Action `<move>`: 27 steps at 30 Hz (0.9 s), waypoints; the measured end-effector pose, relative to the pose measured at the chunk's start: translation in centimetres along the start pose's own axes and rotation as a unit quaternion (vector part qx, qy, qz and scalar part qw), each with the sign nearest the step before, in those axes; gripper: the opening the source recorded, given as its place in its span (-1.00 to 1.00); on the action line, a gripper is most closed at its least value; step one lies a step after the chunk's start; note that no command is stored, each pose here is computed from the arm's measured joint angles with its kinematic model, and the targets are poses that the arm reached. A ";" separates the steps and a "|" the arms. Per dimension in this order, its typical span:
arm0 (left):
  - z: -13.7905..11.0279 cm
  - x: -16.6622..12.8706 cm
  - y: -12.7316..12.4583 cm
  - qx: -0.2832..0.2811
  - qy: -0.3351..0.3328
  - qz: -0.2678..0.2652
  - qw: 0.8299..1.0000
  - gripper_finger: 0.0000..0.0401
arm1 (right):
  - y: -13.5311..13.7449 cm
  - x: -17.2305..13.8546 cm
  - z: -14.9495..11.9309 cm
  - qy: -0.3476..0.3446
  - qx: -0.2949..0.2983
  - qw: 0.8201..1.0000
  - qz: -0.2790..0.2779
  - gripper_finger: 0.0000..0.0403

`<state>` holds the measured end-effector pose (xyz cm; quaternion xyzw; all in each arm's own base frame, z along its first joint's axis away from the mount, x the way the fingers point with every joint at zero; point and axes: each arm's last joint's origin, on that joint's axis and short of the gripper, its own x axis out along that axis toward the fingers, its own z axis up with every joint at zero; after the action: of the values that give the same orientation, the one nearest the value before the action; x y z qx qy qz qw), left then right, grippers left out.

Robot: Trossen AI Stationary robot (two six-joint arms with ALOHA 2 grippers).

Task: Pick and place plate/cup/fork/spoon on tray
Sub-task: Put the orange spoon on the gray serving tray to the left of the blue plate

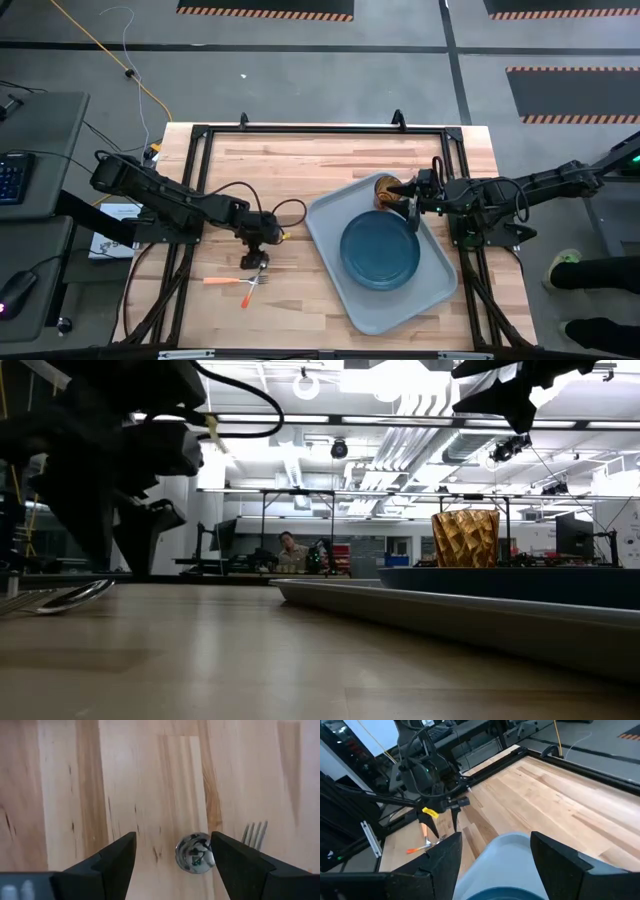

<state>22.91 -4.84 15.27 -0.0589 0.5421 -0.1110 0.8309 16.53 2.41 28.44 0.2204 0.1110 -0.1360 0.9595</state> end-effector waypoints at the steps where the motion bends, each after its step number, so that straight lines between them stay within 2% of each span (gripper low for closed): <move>1: -0.1 0.0 0.0 0.012 0.003 0.000 1.000 0.22 | 0.0 0.0 -0.1 0.003 0.002 1.000 -0.002 0.13; 6: -0.6 0.2 -0.4 0.057 0.019 -0.010 0.998 0.19 | -0.1 0.0 -0.2 0.008 0.012 1.000 -0.005 0.13; 12: -0.9 0.6 -1.0 0.080 0.021 -0.016 0.996 0.08 | -0.1 0.0 -0.2 0.007 0.011 1.000 -0.005 0.13; 20: -1.0 2.1 -0.9 0.073 0.040 -0.006 0.997 -0.09 | -0.1 0.0 -0.1 0.007 0.012 1.000 -0.005 0.13; 27: -0.9 2.3 -0.8 0.057 0.039 -0.004 0.998 -0.23 | -0.1 0.0 -0.1 0.007 0.012 1.000 -0.005 0.13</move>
<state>22.86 -6.19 13.06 -0.0090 0.5663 -0.1471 0.8109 16.48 2.40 28.27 0.2324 0.1169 -0.1404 0.9553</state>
